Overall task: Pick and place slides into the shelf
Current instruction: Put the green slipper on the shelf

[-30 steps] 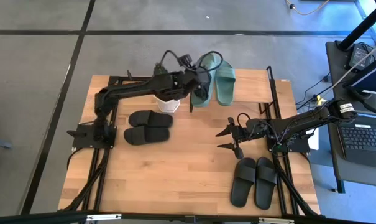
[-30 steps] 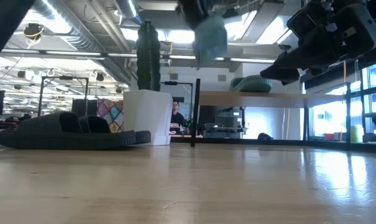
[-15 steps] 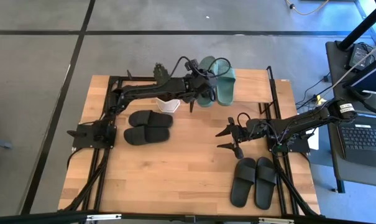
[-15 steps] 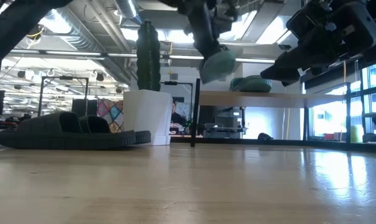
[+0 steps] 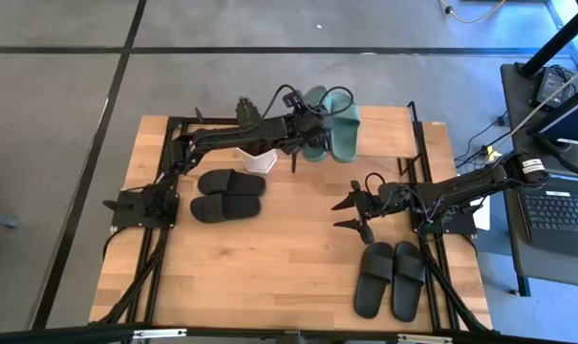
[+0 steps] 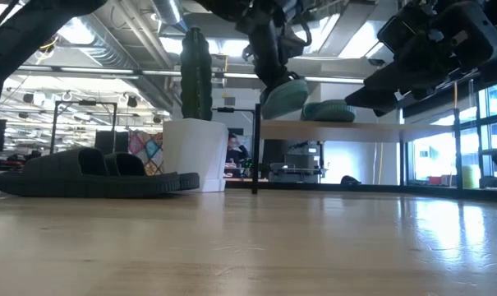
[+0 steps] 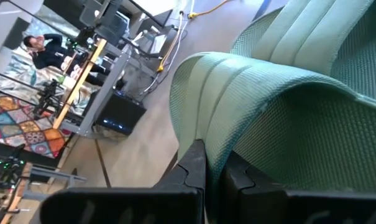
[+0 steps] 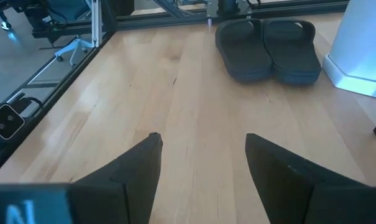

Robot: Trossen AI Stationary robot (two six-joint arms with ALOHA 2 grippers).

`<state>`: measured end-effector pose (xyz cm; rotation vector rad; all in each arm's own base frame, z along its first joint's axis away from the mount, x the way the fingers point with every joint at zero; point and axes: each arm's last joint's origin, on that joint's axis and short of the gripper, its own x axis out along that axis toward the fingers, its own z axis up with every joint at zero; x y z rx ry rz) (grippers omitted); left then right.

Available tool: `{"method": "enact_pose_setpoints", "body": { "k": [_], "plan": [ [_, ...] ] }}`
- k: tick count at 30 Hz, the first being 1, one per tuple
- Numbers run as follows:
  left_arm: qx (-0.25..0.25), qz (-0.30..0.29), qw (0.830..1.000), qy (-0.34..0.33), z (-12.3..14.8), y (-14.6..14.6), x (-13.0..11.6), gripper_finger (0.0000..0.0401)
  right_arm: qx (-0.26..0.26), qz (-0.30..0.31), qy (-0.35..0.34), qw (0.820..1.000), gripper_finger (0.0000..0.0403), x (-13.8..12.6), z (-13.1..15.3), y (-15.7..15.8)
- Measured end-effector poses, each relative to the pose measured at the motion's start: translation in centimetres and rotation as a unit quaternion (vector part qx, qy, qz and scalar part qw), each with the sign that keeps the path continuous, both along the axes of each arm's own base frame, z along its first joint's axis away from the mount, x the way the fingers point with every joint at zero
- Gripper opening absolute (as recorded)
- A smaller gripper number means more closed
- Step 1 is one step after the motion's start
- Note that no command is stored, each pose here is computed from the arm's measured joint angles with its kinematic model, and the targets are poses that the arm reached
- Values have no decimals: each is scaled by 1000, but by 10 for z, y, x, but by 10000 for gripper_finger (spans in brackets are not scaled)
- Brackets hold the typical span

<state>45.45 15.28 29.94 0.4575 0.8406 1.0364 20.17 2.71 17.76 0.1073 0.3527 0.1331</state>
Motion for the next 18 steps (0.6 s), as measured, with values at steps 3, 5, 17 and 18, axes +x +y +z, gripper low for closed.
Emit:
{"method": "enact_pose_setpoints", "body": {
  "k": [3, 5, 17, 18],
  "plan": [
    [-2, 5, 1000, 9, -2, 0, -1, 2, 0, 0, 1, 1000, 232, 0, 0, 0],
    [2, 9, 1000, 11, -1, 0, -2, 2, 0, 0, 1, 1000, 232, 0, 0, 0],
    [-3, 7, 1000, 21, -3, -1, -3, 2, -2, 0, 19, 1000, 232, -1, -4, 0],
    [-4, 6, 1000, 21, -3, -1, -3, 2, -2, 0, 21, 1000, 232, -1, -4, 0]
  ]
}}
